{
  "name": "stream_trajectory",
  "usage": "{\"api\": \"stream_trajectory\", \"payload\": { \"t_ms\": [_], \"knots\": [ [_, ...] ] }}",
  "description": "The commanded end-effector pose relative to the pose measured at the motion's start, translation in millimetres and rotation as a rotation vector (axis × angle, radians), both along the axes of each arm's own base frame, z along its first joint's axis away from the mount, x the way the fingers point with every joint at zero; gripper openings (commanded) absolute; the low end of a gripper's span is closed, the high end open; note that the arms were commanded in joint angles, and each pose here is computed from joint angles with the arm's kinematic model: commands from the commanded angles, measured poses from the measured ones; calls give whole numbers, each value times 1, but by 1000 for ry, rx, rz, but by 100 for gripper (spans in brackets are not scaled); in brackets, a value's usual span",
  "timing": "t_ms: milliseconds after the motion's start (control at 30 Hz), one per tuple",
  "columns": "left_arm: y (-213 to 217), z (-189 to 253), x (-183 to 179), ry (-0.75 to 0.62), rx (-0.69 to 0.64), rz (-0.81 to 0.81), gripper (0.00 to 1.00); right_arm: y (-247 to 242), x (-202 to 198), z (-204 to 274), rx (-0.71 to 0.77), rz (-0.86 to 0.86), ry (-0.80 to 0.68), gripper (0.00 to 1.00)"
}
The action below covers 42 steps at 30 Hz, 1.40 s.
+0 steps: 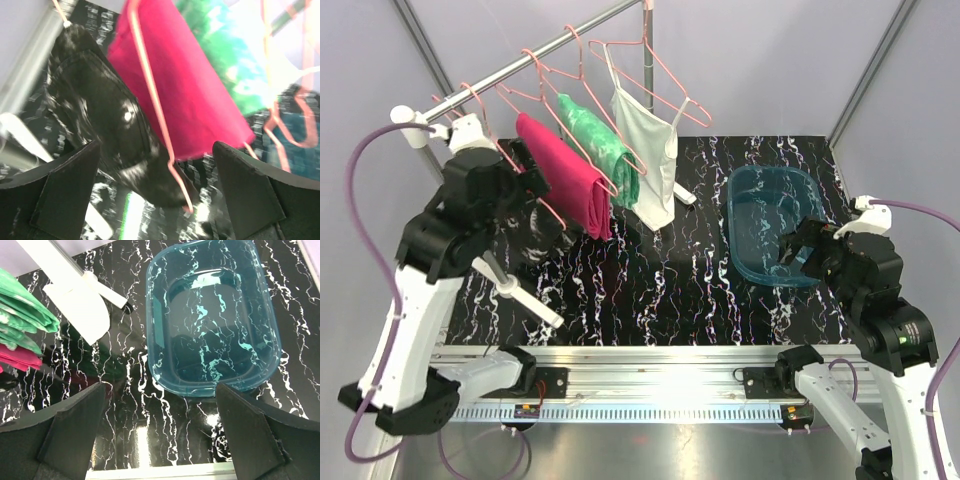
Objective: Remove the trousers from the hanger
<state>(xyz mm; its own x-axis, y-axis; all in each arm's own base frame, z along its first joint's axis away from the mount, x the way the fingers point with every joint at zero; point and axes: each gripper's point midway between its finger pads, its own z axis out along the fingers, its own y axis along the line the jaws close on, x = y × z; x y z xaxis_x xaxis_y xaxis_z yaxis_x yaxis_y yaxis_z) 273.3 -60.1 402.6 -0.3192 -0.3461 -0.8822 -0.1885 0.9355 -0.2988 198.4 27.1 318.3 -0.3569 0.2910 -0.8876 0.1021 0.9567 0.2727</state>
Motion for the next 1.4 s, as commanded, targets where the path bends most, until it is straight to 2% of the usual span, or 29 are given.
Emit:
{"api": "stream_trajectory", "payload": {
  "t_ms": [0, 100, 233, 267, 300, 433, 467, 500, 667, 733, 767, 1033, 1367],
  "knots": [
    [23, 8, 8, -17, 137, 148, 95, 10, 5, 7, 46, 29, -37, 100],
    [31, -1, 17, 15, 213, 226, 87, 12, 3, 5, 55, 39, -29, 99],
    [39, -10, 24, 32, 275, 289, 69, 13, 1, -1, 56, 51, -18, 99],
    [38, -12, 27, 36, 280, 291, 60, 14, 1, -2, 55, 52, -13, 99],
    [37, -15, 28, 40, 283, 292, 56, 13, 0, -3, 55, 51, -13, 100],
    [34, -22, 36, 59, 299, 294, 45, 14, 0, -4, 57, 56, -11, 99],
    [33, -22, 37, 60, 297, 295, 35, 14, 0, -6, 57, 56, -8, 99],
    [32, -23, 38, 61, 297, 294, 30, 14, 0, -5, 58, 56, -11, 99],
    [32, -16, 35, 42, 275, 299, 22, 14, 0, -8, 55, 55, -5, 100],
    [36, -7, 29, 21, 249, 320, 3, 16, 1, -9, 58, 61, -3, 99],
    [38, -5, 27, 14, 238, 328, 0, 16, 2, -10, 58, 63, -1, 99],
    [42, 53, 10, -180, 82, 310, 0, 22, 2, -8, 87, 85, -7, 99],
    [36, 110, -1, -317, 19, 235, 0, 26, -2, -7, 108, 100, -5, 100]
  ]
}}
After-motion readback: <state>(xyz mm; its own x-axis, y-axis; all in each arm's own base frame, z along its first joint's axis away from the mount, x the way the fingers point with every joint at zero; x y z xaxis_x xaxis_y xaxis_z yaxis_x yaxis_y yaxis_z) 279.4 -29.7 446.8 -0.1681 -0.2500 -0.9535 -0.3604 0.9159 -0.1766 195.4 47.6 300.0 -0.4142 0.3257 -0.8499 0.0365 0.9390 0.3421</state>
